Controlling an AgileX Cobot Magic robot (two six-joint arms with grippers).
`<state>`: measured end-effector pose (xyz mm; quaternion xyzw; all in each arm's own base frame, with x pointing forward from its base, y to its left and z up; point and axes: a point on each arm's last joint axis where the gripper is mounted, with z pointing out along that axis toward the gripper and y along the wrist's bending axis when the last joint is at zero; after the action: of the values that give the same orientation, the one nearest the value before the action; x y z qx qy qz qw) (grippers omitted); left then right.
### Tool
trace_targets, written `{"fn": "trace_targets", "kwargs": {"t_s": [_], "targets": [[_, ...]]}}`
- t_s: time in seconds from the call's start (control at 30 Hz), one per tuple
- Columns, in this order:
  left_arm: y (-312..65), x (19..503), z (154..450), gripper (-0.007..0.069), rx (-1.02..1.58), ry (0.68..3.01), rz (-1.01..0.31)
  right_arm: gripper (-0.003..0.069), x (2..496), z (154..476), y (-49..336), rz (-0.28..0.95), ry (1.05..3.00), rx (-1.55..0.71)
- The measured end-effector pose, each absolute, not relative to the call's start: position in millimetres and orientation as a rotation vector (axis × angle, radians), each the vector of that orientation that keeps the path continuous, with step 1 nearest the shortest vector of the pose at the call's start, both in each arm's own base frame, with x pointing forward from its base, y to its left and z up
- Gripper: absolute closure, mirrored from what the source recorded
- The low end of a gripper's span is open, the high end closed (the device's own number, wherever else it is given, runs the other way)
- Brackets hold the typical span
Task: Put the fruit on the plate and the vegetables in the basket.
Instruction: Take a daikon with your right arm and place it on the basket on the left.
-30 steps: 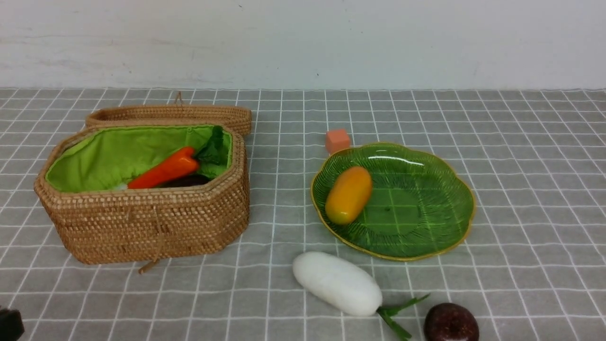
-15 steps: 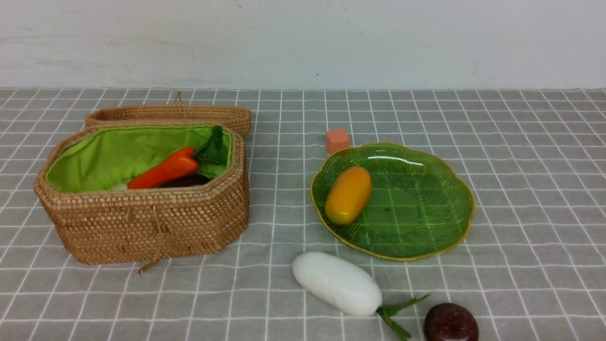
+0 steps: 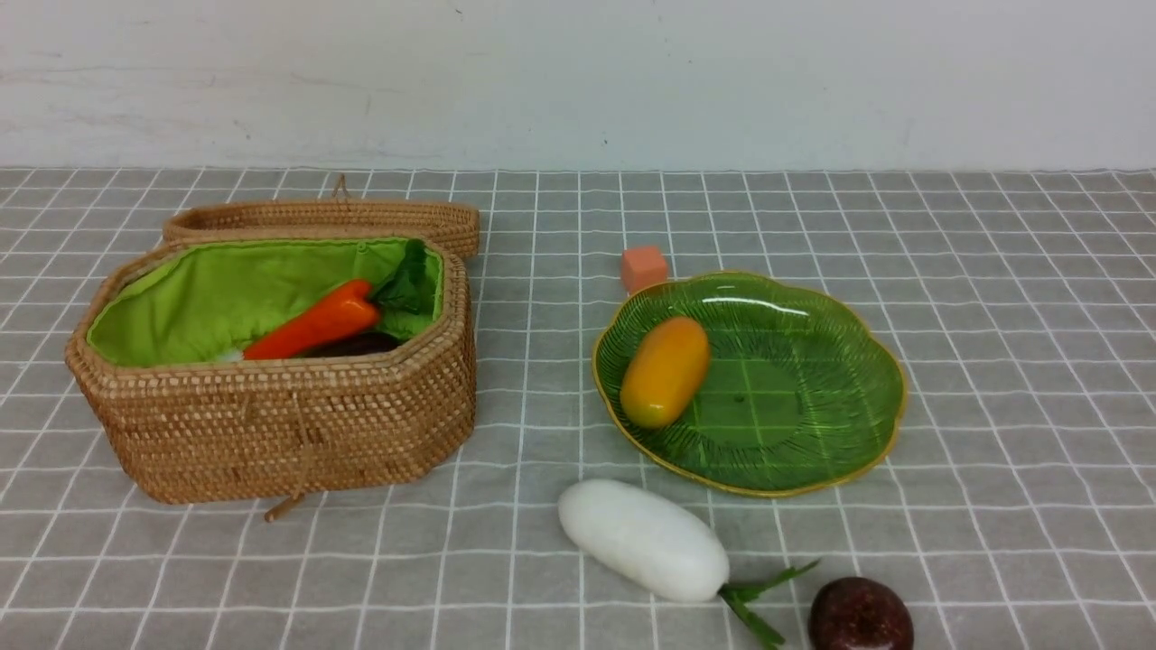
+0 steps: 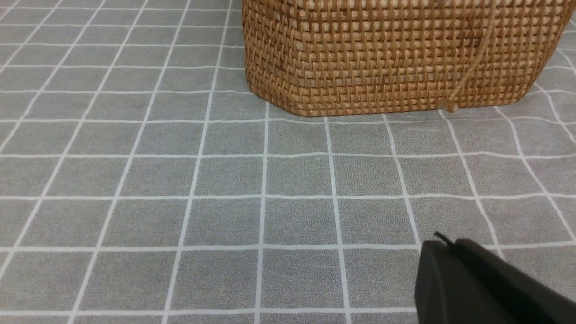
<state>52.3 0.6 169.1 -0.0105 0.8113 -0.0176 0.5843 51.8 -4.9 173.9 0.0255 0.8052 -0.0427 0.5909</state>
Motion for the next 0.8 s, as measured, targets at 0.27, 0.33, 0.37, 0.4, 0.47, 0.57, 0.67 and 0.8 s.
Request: {"fn": "trace_targets", "kwargs": {"t_s": [0.27, 0.33, 0.37, 0.4, 0.47, 0.57, 0.67, 0.8], "targets": [[0.6, 52.3, 169.1, 0.0614, -0.025, 1.893, -0.042, 0.0417, 54.4, 179.4, -5.3, -0.091, 1.781, 0.075], [0.6, 52.3, 169.1, 0.0611, -0.025, 1.893, -0.042, 0.0417, 55.9, 189.9, -5.9, -0.092, 1.664, 0.083], [0.6, 52.3, 169.1, 0.0610, -0.025, 1.893, -0.042, 0.0417, 56.2, 193.2, -6.1, -0.094, 1.627, 0.083], [0.6, 52.3, 169.1, 0.0609, -0.025, 1.893, -0.042, 0.0417, 56.3, 196.4, -6.3, -0.094, 1.591, 0.085], [0.6, 52.3, 169.1, 0.0608, -0.025, 1.893, -0.042, 0.0417, 56.2, 202.6, -6.5, -0.069, 1.522, 0.112], [0.6, 52.3, 169.1, 0.0605, -0.025, 1.893, -0.042, 0.0417, 54.6, 215.0, -7.7, 0.053, 1.369, 0.226], [0.6, 52.3, 169.1, 0.0602, -0.025, 1.893, -0.042, 0.0417, 53.1, 221.0, -8.7, 0.149, 1.286, 0.305], [0.6, 52.3, 169.1, 0.0596, -0.025, 1.893, -0.042, 0.0417, 53.0, 221.8, -8.7, 0.229, 1.276, 0.367]]}}
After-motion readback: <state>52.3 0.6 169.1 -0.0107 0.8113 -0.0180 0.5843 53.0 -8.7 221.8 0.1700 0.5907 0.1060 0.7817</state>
